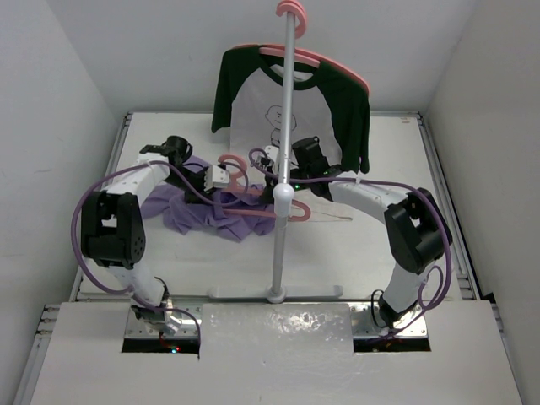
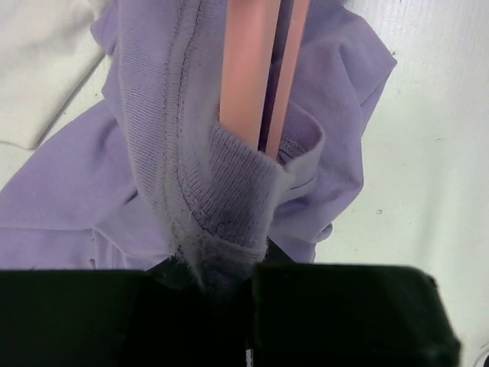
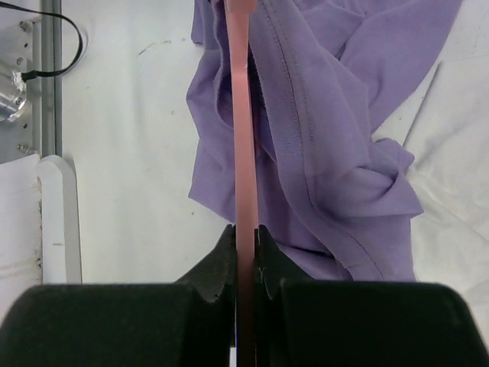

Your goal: Place the t-shirt on the hanger

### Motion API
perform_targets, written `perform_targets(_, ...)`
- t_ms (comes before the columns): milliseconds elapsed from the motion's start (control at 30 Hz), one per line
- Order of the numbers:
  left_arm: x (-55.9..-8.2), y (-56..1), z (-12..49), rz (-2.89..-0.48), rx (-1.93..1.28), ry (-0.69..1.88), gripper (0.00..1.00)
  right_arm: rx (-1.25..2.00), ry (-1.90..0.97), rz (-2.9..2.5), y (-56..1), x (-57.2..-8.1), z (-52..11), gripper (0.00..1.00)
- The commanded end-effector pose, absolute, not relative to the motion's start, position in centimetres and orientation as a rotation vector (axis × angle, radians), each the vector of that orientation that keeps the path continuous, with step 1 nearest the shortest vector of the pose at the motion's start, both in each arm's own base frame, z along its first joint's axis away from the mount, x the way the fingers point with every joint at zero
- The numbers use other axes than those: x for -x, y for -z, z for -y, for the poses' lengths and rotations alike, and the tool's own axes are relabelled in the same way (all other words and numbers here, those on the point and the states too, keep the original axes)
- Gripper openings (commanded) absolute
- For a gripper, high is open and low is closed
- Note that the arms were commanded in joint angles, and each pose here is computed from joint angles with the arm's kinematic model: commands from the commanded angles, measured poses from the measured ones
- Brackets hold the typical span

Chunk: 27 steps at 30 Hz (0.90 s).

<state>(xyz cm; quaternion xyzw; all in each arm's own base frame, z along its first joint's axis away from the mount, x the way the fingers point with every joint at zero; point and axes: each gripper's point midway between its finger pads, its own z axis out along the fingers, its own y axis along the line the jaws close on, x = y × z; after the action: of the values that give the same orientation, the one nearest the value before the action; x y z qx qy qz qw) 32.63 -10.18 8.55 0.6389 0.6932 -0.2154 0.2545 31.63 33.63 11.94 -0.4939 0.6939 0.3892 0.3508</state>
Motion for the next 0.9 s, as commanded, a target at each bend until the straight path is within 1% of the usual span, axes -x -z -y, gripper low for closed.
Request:
perform_targets(0, -33.1, -11.6, 10.9, -1.831, -1.649, 0.622, 0.0, 1.245, -1.011, -1.637, -17.1, -33.5, -35.4, 0.02)
perform_targets(33, -32.4, -11.4, 10.1, -1.822, -1.703, 0.579, 0.0, 1.219, -0.97, -1.667, -17.4, -34.5, -35.0, 0.28)
perform_targets(67, -31.8, -10.9, 9.6, -1.848, -1.717, 0.56, 0.0, 1.207, -0.962, -1.694, -17.5, -34.7, -34.9, 0.42)
perform_targets(100, -31.3, -11.4, 9.2, -1.787, -1.779, 0.495, 0.0, 1.151, -0.973, -1.729, -18.0, -35.4, -34.4, 0.52)
perform_targets(133, -31.2, -11.1, 8.9, -1.773, -1.8, 0.458, 0.0, 1.103, -0.982, -1.722, -19.1, -36.1, -34.3, 0.57)
perform_targets(167, -30.3, -10.2, 8.4, -1.794, -1.826, 0.446, 0.0, 1.034, -1.001, -1.728, -19.9, -36.8, -34.0, 0.75)
perform_targets(200, -30.0, -10.1, 8.2, -1.773, -1.858, 0.43, 0.0, 0.95, -1.008, -1.729, -20.8, -38.0, -32.8, 0.81)
perform_targets(233, -29.7, -10.2, 8.1, -1.77, -1.872, 0.421, 0.0, 0.839, -1.067, -1.77, -21.4, -38.3, -32.5, 0.86)
perform_targets(300, -29.5, -10.2, 8.0, -1.754, -1.901, 0.402, 0.0, 0.738, -1.077, -1.793, -21.1, -39.6, -31.3, 0.92)
perform_targets(367, -29.6, -10.3, 8.0, -1.733, -1.925, 0.377, 0.0, 0.749, -1.022, -1.865, -19.4, -39.5, -31.2, 0.92)
perform_targets(433, -29.5, -10.6, 8.2, -1.714, -1.945, 0.372, 0.0, 0.838, -0.821, -1.912, -16.9, -40.2, -30.9, 0.92)
perform_targets(467, -29.8, -11.1, 8.4, -1.693, -1.954, 0.363, 0.0, 0.926, -0.752, -1.989, -15.3, -38.5, -31.8, 0.92)
perform_targets(500, -29.9, -11.3, 8.4, -1.691, -1.953, 0.36, 0.0, 0.954, -0.63, -2.025, -14.0, -38.9, -31.3, 0.92)
perform_targets(533, -29.9, -11.5, 8.5, -1.687, -1.955, 0.361, 0.0, 1.033, -0.589, -2.036, -12.3, -38.6, -31.4, 0.92)
perform_targets(633, -30.0, -11.8, 8.4, -1.688, -1.954, 0.352, 0.0, 1.018, -0.555, -2.141, -9.0, -37.8, -31.0, 0.9)
perform_targets(767, -29.7, -11.5, 8.4, -1.689, -1.96, 0.357, 0.0, 1.029, -0.491, -2.165, -7.4, -37.8, -31.4, 0.91)
perform_targets(867, -29.7, -11.5, 8.5, -1.688, -1.96, 0.358, 0.0, 0.915, -0.479, -2.17, -6.7, -38.8, -31.7, 0.92)
